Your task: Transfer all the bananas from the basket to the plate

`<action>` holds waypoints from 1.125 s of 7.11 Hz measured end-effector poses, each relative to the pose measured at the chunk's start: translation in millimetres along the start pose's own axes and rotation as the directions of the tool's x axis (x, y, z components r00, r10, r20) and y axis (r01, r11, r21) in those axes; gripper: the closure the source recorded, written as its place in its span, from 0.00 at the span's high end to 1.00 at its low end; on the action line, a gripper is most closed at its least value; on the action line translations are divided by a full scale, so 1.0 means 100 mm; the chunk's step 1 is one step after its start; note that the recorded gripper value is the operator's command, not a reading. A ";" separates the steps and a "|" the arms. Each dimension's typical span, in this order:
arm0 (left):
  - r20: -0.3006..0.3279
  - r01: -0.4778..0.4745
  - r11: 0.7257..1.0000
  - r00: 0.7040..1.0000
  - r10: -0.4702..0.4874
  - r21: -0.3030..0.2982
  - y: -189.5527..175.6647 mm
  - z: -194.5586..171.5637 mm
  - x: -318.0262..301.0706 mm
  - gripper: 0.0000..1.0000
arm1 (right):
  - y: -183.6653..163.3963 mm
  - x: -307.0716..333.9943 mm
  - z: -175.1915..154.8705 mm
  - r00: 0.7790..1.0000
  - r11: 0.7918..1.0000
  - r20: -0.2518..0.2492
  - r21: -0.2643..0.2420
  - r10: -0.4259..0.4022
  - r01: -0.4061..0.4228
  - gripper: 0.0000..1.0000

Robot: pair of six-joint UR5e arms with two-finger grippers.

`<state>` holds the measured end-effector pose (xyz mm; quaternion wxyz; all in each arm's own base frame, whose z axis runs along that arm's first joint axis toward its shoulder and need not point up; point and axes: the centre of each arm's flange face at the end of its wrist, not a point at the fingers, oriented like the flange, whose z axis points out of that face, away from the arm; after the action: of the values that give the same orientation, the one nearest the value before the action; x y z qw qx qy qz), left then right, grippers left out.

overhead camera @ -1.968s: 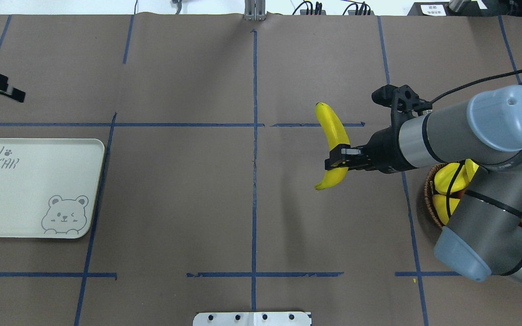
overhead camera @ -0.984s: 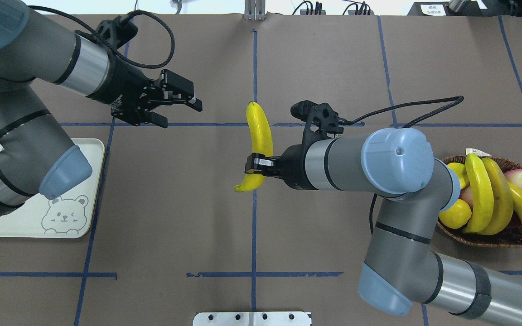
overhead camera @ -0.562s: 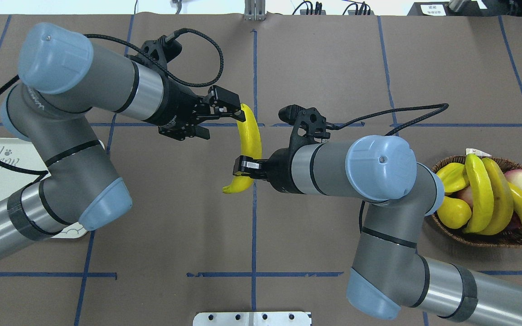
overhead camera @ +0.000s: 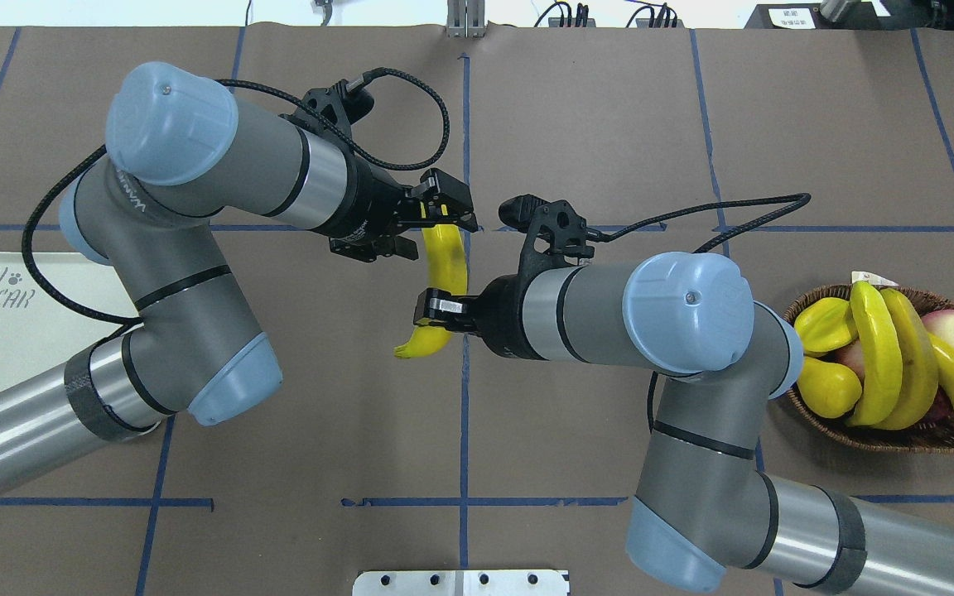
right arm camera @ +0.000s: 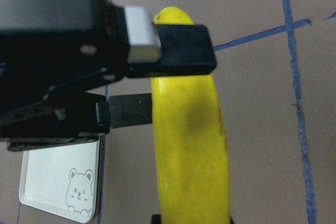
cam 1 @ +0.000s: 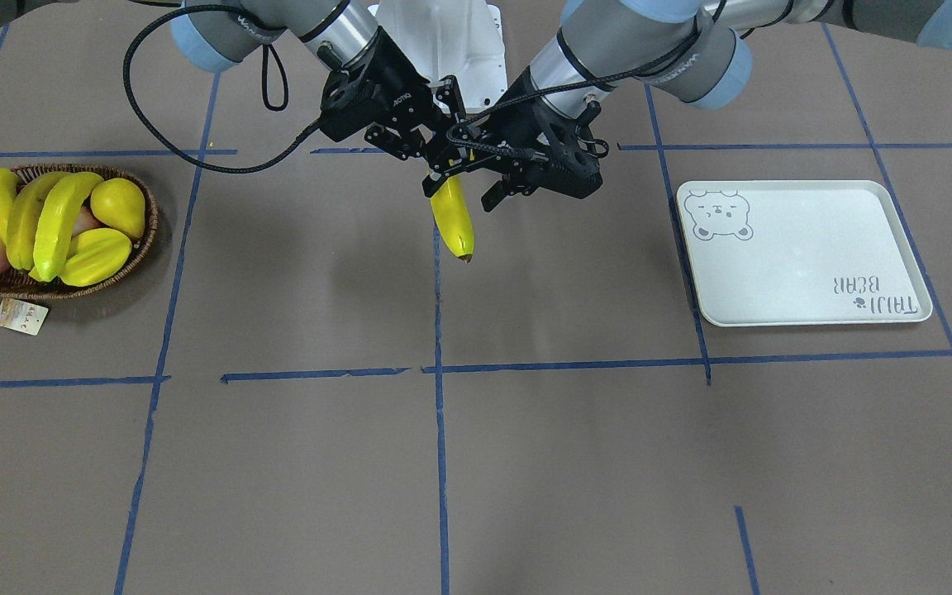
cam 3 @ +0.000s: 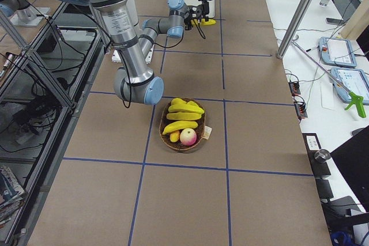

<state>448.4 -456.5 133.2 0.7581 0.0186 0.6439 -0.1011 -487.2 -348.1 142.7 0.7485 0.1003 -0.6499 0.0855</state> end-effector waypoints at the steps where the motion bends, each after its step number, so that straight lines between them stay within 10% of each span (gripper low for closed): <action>1: 0.004 0.001 1.000 1.000 -0.001 -0.003 0.01 0.03 -0.01 0.60 | 0.00 -0.01 0.00 1.000 1.000 0.002 0.001 0.000 0.000 0.05; 4: 0.007 0.001 1.000 1.000 -0.001 -0.010 0.04 0.07 -0.01 0.49 | 0.00 -0.02 -0.01 1.000 1.000 0.004 0.009 0.000 0.000 0.06; 5: 0.007 0.001 1.000 1.000 -0.001 -0.010 0.04 0.07 -0.01 0.23 | 0.00 -0.03 -0.01 1.000 1.000 0.006 0.009 -0.001 0.001 0.11; 6: 0.007 0.001 1.000 1.000 -0.001 -0.011 0.05 0.07 -0.01 0.03 | 0.00 -0.03 -0.01 1.000 1.000 0.006 0.010 -0.001 0.001 0.26; 7: 0.005 0.001 1.000 1.000 -0.001 -0.011 0.05 0.06 -0.01 0.00 | 0.01 -0.04 -0.01 1.000 1.000 0.007 0.010 0.000 0.000 0.99; 8: 0.005 0.002 1.000 1.000 -0.002 -0.010 0.05 0.05 -0.02 0.00 | 0.01 -0.04 -0.01 1.000 1.000 0.007 0.010 0.003 -0.003 1.00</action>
<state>454.2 -452.5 135.6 0.7597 0.0139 0.6426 -0.0985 -487.4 -347.2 138.2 0.7455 0.1037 -0.6523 0.0895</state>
